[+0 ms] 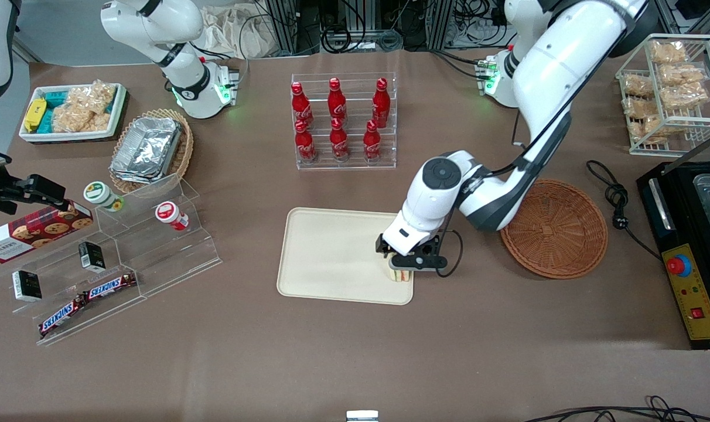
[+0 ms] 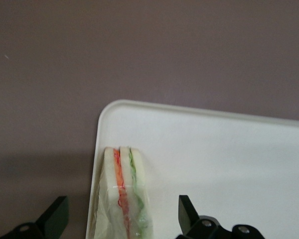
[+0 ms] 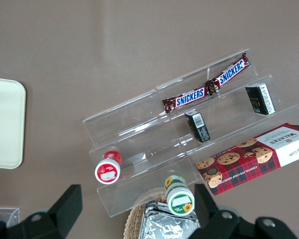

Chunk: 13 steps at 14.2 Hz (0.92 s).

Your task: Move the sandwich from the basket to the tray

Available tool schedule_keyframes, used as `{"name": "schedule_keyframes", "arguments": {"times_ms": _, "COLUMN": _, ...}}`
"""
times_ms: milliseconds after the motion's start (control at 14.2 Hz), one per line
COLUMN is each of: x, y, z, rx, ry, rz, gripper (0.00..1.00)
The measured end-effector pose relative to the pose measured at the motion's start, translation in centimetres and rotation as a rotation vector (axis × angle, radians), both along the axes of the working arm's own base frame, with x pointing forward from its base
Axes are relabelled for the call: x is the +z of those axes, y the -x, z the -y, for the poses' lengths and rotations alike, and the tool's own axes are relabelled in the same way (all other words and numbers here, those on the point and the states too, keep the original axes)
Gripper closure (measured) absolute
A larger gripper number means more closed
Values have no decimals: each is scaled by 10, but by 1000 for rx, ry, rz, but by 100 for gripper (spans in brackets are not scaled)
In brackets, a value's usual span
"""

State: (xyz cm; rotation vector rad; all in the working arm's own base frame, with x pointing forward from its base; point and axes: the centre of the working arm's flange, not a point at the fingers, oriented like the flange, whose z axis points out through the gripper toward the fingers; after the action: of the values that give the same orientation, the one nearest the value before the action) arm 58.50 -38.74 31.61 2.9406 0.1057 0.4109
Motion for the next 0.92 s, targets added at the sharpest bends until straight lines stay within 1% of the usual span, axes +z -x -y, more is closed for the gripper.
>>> {"name": "schedule_keyframes", "arguments": {"times_ms": 71, "x": 23, "y": -6, "z": -9, "rx": 32, "ry": -19, "rz": 25, "gripper": 1}}
{"name": "schedule_keyframes", "arguments": {"times_ms": 141, "x": 45, "y": -10, "z": -20, "rx": 61, "ry": -47, "rz": 42, "gripper": 1}}
{"name": "schedule_keyframes", "arguments": {"times_ms": 212, "x": 65, "y": -14, "z": -33, "rx": 96, "ry": -71, "rz": 50, "gripper": 1}}
{"name": "schedule_keyframes", "arguments": {"times_ms": 282, "x": 85, "y": -20, "z": -51, "rx": 131, "ry": -82, "rz": 56, "gripper": 1}}
{"name": "schedule_keyframes", "arguments": {"times_ms": 353, "x": 100, "y": -24, "z": -67, "rx": 153, "ry": -82, "rz": 51, "gripper": 1}}
{"name": "schedule_keyframes", "arguments": {"times_ms": 424, "x": 113, "y": -26, "z": -82, "rx": 160, "ry": -87, "rz": 27, "gripper": 1}}
{"name": "schedule_keyframes", "arguments": {"times_ms": 494, "x": 125, "y": -26, "z": -95, "rx": 155, "ry": -95, "rz": -16, "gripper": 1}}
{"name": "schedule_keyframes", "arguments": {"times_ms": 565, "x": 140, "y": -23, "z": -106, "rx": 141, "ry": -104, "rz": -67, "gripper": 1}}
{"name": "schedule_keyframes", "arguments": {"times_ms": 706, "x": 178, "y": -13, "z": -132, "rx": 93, "ry": -124, "rz": -185, "gripper": 1}}
{"name": "schedule_keyframes", "arguments": {"times_ms": 776, "x": 199, "y": -8, "z": -151, "rx": 81, "ry": -129, "rz": -236, "gripper": 1}}
{"name": "schedule_keyframes", "arguments": {"times_ms": 847, "x": 220, "y": -4, "z": -177, "rx": 65, "ry": -125, "rz": -274, "gripper": 1}}
{"name": "schedule_keyframes", "arguments": {"times_ms": 918, "x": 239, "y": 2, "z": -204, "rx": 50, "ry": -123, "rz": -295, "gripper": 0}}
